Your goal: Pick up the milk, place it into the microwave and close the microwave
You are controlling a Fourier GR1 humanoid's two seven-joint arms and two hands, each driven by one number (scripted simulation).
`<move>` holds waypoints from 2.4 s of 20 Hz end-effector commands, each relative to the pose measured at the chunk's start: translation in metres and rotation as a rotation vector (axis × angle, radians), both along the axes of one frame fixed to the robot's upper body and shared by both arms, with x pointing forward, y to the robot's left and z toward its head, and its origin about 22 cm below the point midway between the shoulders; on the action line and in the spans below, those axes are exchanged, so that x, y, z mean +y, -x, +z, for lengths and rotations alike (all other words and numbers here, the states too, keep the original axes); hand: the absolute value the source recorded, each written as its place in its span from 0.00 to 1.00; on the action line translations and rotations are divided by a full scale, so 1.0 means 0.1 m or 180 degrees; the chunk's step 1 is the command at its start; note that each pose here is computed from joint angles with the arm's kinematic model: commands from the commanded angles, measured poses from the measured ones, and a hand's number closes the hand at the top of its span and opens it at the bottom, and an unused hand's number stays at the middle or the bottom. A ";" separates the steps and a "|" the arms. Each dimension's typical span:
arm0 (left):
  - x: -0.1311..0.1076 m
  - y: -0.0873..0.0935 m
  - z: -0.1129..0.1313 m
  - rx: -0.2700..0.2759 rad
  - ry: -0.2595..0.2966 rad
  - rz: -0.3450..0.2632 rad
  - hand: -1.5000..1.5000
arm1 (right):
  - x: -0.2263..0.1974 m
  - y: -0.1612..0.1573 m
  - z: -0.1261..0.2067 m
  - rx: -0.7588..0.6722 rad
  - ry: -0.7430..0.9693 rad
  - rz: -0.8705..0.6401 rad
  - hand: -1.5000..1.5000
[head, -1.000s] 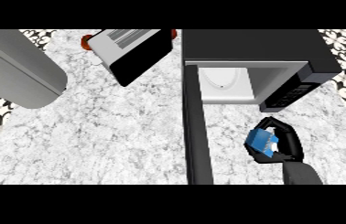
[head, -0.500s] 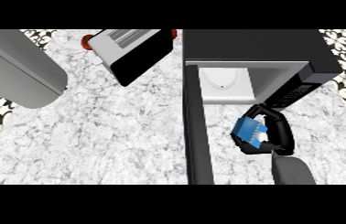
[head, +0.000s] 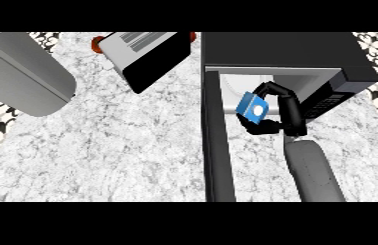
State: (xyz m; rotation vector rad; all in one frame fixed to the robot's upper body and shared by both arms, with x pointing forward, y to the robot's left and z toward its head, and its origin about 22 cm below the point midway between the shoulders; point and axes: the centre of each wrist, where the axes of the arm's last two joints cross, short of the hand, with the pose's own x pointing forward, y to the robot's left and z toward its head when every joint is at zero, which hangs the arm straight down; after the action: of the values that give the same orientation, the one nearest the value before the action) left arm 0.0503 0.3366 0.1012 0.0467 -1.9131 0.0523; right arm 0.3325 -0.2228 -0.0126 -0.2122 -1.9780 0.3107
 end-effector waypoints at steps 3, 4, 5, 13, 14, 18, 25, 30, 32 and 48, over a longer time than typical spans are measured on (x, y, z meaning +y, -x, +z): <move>-0.01 -0.02 0.01 -0.0008 0.0034 -0.0036 0.00 | 0.10 -0.50 0.24 0.0083 0.0434 -0.0182 1.00; 0.05 -0.02 0.12 -0.0055 -0.0005 -0.0045 0.00 | 0.16 -0.48 0.06 0.0056 0.0457 -0.0229 1.00; 0.05 -0.06 0.09 -0.0051 0.0016 -0.0046 0.00 | 0.16 -0.51 0.05 0.0074 0.0533 -0.0293 1.00; 0.03 0.03 0.06 -0.0056 0.0016 -0.0133 0.00 | 0.03 -0.85 0.23 0.0087 0.0690 -0.0671 1.00; 0.10 -0.20 0.01 -0.0059 -0.0008 -0.0102 0.00 | 0.11 -0.96 0.40 -0.0004 0.0709 -0.0675 1.00; 0.10 -0.14 0.01 -0.0108 0.0050 -0.0136 0.00 | 0.08 -0.93 0.29 -0.0109 0.0873 -0.1078 1.00; 0.09 -0.30 -0.01 -0.0079 0.0043 -0.0271 0.00 | -0.12 -1.03 0.45 -0.0480 0.1338 -0.1288 1.00; 0.11 -0.36 0.02 -0.0127 -0.0021 -0.0227 0.00 | -0.35 -0.93 0.30 -0.0364 0.1635 -0.1451 1.00; 0.12 -0.39 0.02 -0.0132 -0.0029 -0.0291 0.00 | -0.56 -0.86 0.23 -0.0262 0.1764 -0.1730 1.00; 0.03 -0.57 -0.05 0.0039 -0.0222 -0.0556 0.00 | -0.35 -0.99 0.38 -0.0323 0.1702 -0.1374 0.00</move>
State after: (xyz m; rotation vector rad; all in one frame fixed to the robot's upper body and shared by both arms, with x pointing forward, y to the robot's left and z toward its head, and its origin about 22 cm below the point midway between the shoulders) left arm 0.1021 0.3426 0.0984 -0.0421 -1.9139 -0.0887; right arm 0.4247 -0.2659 0.0157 -1.0864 -1.8006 0.5378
